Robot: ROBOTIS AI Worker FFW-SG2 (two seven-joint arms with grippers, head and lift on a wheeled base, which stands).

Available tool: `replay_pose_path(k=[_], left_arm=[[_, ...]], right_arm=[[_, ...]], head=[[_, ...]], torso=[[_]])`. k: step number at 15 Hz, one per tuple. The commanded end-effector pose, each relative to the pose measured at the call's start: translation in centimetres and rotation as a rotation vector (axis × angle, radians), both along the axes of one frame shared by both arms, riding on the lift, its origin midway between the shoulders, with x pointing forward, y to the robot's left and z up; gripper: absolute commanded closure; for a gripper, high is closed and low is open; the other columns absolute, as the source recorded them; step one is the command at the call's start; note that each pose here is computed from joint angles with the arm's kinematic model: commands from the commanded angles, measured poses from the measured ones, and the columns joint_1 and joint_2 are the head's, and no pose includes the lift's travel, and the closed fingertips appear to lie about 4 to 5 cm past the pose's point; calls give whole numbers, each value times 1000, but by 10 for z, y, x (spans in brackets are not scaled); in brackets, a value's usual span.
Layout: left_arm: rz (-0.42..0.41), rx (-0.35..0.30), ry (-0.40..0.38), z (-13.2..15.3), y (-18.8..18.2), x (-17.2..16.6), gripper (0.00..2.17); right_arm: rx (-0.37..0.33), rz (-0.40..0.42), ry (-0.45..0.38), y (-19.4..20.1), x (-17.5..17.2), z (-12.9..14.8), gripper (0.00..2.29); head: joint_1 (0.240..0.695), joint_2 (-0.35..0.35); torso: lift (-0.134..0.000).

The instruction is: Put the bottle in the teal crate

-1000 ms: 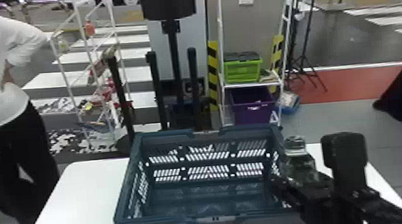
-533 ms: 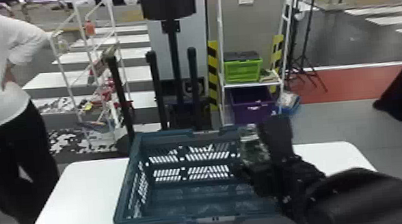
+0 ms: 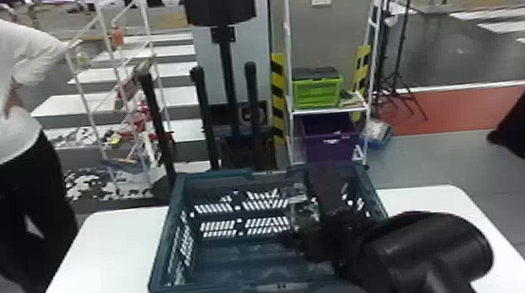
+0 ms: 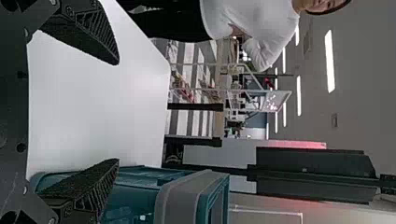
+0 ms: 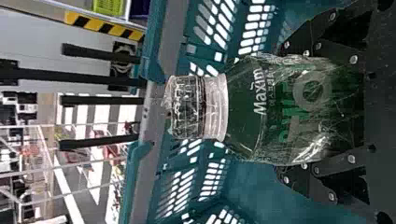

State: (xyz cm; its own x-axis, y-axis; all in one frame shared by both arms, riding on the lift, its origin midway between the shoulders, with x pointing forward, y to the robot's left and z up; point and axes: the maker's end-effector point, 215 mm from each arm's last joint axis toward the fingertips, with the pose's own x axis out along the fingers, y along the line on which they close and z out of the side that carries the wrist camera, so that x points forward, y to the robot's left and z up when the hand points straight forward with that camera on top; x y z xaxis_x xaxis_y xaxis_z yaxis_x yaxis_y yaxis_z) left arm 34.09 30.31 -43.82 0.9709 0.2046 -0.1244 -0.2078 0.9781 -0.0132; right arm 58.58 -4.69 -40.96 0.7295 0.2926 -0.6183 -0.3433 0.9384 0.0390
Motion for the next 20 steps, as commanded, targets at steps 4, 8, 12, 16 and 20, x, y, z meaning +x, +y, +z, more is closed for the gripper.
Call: replay_pose_path(k=[4, 8, 12, 16, 20], left_arm=[[-1, -1, -12, 6, -2, 2, 144], [-2, -2, -10, 5, -2, 1, 144], [-3, -2, -5, 4, -3, 3, 144], [-2, -3, -8, 8, -3, 3, 144], [-8, -3, -21, 17, -8, 2, 144]], right_arm=[[41, 22, 0, 16, 14, -7, 1993], [64, 40, 7, 23, 11, -4, -2], [74, 43, -7, 26, 9, 3, 53], [91, 37, -67, 27, 5, 35, 56], [93, 45, -151, 16, -16, 81, 49]], head=[[499, 0], [499, 0], [499, 0], [499, 0], [499, 0]], torso=[[0], [0], [0], [0], [0]])
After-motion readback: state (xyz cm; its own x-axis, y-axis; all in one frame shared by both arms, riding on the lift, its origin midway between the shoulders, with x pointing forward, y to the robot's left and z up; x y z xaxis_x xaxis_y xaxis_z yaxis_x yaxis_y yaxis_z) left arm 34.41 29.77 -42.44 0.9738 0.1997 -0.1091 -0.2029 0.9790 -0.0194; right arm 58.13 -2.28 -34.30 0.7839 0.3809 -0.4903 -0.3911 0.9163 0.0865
